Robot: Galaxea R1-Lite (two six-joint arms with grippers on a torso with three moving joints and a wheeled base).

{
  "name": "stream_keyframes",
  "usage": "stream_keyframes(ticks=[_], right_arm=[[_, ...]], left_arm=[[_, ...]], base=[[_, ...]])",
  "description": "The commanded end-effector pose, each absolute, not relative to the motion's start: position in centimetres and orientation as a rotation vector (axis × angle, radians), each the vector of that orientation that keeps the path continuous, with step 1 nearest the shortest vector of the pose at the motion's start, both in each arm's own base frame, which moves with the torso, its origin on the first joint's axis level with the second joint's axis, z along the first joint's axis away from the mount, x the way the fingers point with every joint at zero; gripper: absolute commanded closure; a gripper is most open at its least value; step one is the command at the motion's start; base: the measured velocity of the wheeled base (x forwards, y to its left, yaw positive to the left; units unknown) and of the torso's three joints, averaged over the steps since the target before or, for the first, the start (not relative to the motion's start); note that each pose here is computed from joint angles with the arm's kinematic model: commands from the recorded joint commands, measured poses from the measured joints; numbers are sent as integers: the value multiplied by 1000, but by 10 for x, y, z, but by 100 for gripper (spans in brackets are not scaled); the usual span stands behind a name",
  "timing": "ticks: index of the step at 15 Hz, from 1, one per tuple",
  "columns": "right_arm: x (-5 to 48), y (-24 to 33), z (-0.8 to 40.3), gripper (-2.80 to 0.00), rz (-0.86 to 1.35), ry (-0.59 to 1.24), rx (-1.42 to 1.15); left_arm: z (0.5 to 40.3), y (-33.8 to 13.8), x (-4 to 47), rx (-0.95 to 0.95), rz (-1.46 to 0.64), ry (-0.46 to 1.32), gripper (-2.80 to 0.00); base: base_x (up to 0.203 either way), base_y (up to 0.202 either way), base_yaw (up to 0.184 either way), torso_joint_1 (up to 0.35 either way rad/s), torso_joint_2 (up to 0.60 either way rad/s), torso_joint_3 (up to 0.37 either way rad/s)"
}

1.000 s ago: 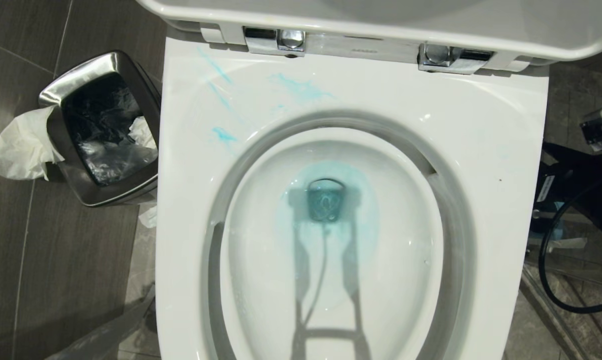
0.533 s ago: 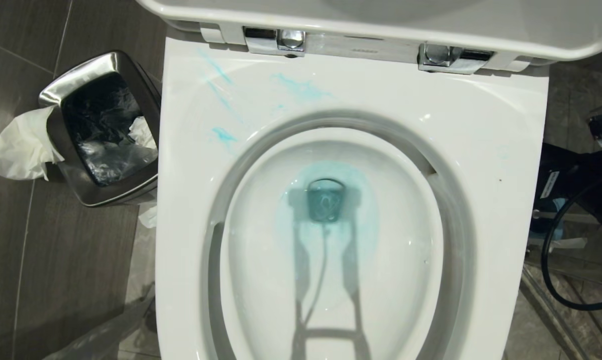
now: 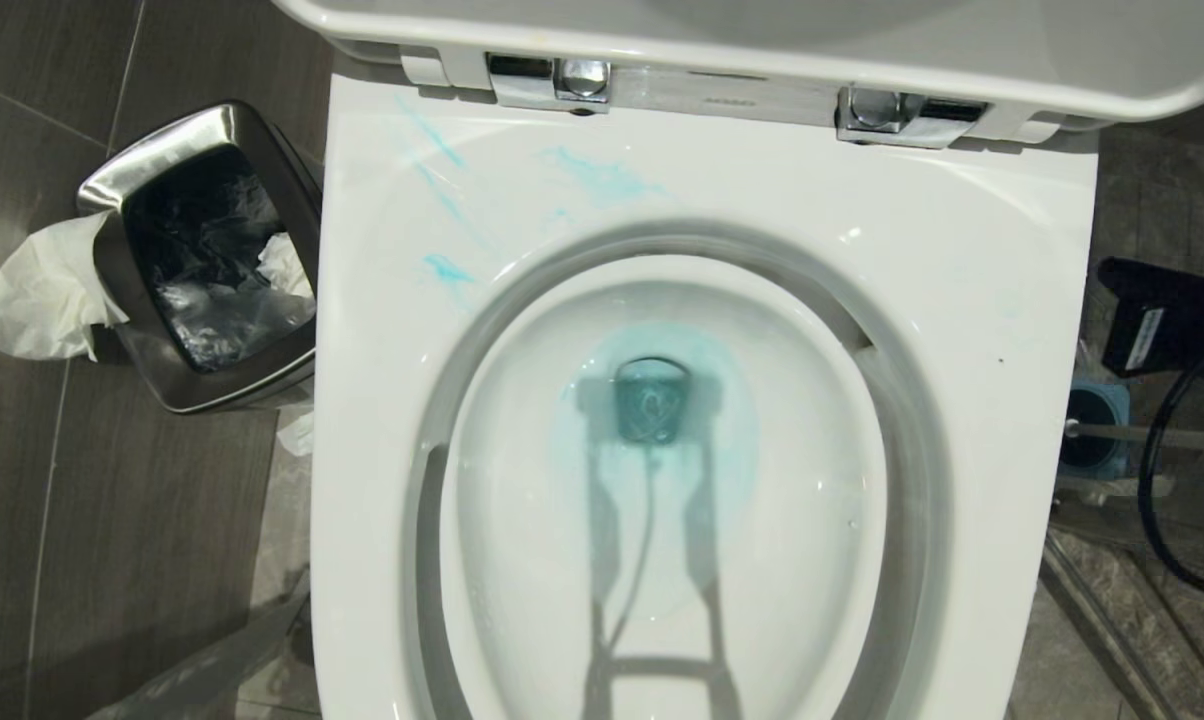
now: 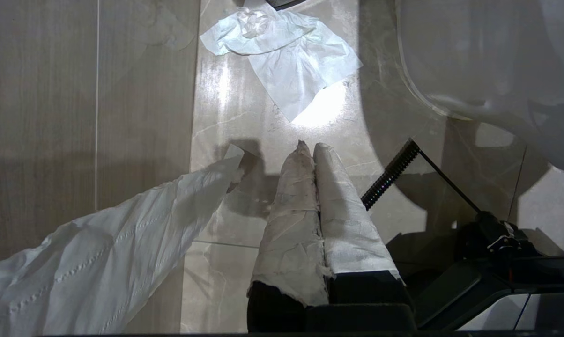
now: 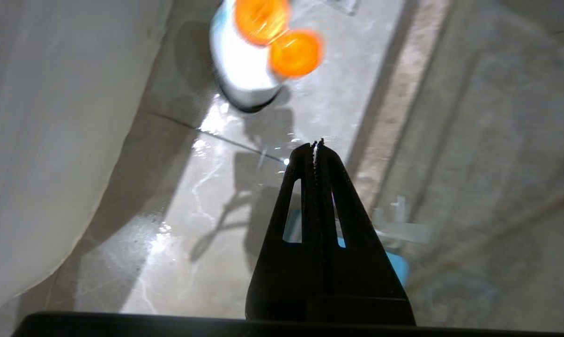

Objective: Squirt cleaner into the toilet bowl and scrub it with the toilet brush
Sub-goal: Place the cleaning agent on the floor, then scrub the toilet bowl

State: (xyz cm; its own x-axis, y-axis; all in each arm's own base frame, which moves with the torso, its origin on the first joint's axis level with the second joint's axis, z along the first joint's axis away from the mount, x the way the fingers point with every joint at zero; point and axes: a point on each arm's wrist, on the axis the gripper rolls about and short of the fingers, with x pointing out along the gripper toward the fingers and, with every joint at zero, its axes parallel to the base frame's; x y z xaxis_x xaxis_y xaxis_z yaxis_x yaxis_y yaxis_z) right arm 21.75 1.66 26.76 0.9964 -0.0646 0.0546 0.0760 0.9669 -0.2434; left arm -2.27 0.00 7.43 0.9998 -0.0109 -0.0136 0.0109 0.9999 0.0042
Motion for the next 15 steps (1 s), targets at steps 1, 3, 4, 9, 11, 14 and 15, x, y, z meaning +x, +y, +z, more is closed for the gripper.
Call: stream_keyframes(ticks=[1, 3, 4, 9, 11, 14, 15], right_arm=[[194, 15, 293, 0, -93, -101, -240], [177, 13, 303, 0, -103, -139, -234], [166, 11, 308, 0, -108, -161, -231], [98, 5, 326, 0, -136, -276, -204], [72, 2, 331, 0, -144, -326, -194], [37, -1, 333, 0, -158, -349, -188], [27, -2, 332, 0, -160, -356, -186]], left_arm=[[74, 0, -23, 5, -11, 15, 0], [74, 0, -23, 5, -11, 15, 0], [74, 0, -23, 5, -11, 15, 0], [74, 0, -23, 5, -11, 15, 0], [74, 0, -23, 5, -11, 15, 0], [74, 0, -23, 5, -11, 15, 0], [74, 0, -23, 5, -11, 15, 0]], base=[[0, 0, 0, 0, 0, 0], [0, 0, 0, 0, 0, 0], [0, 0, 0, 0, 0, 0], [0, 0, 0, 0, 0, 0], [0, 0, 0, 0, 0, 0], [0, 0, 0, 0, 0, 0], [0, 0, 0, 0, 0, 0]])
